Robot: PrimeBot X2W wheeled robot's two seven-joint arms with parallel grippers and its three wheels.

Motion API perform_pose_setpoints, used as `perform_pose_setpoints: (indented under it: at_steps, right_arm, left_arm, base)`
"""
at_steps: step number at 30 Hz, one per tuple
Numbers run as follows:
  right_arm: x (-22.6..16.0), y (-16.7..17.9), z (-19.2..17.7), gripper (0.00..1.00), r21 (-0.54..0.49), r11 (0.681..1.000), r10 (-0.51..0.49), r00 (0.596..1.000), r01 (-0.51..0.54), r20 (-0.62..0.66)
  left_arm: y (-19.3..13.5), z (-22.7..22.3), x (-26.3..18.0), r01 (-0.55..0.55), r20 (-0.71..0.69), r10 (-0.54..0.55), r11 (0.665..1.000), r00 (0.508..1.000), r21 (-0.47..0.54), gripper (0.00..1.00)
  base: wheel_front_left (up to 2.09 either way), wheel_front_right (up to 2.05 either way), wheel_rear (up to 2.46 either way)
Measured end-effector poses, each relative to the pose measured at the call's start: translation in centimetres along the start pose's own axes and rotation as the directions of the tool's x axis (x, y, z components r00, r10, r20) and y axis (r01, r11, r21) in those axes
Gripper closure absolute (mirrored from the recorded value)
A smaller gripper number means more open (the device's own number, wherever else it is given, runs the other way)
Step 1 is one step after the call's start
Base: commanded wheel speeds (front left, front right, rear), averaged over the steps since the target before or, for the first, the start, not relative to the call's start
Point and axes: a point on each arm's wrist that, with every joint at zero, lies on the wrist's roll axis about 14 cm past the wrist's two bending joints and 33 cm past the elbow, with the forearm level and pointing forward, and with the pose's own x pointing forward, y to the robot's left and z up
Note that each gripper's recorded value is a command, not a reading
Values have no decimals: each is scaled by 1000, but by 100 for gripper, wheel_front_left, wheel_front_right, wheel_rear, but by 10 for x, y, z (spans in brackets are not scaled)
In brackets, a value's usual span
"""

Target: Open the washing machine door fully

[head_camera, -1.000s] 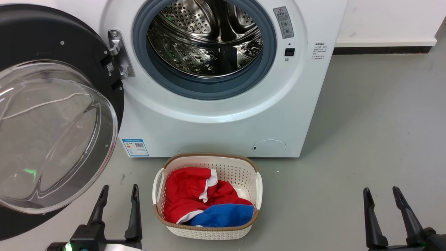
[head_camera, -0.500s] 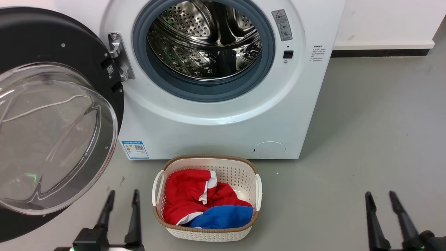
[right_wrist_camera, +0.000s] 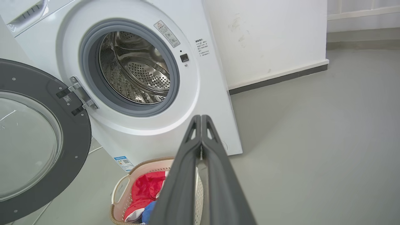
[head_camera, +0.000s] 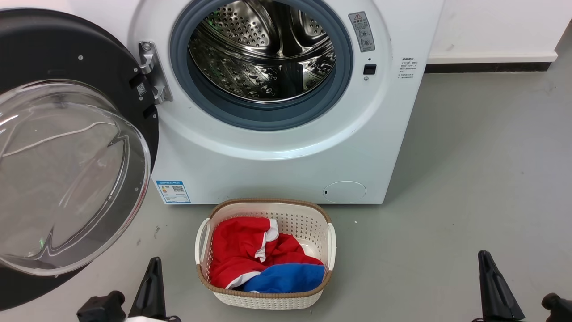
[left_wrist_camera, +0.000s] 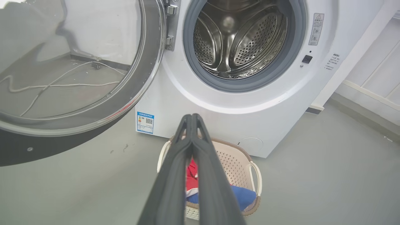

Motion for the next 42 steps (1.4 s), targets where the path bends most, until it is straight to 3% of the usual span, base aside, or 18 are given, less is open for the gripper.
perform_pose_setpoints:
  at_steps: [9, 19, 42]
  right_arm:
    - [8, -4, -1, 100, 159, 987, -24, 1000, 25, -8]
    - [16, -7, -2, 100, 311, 949, -43, 999, 48, -23]
    - [31, -10, -4, 100, 581, 810, -59, 997, 80, -55]
  left_arm:
    - [3, 0, 6, -24, -17, 22, 986, 1000, -163, 100]
    - [6, 0, 12, -45, -35, 36, 945, 999, -324, 100]
    - [5, 2, 25, -57, -56, 29, 793, 998, -606, 100]
  base:
    - [0, 0, 0]
    - [0, 0, 0]
    - [0, 0, 0]
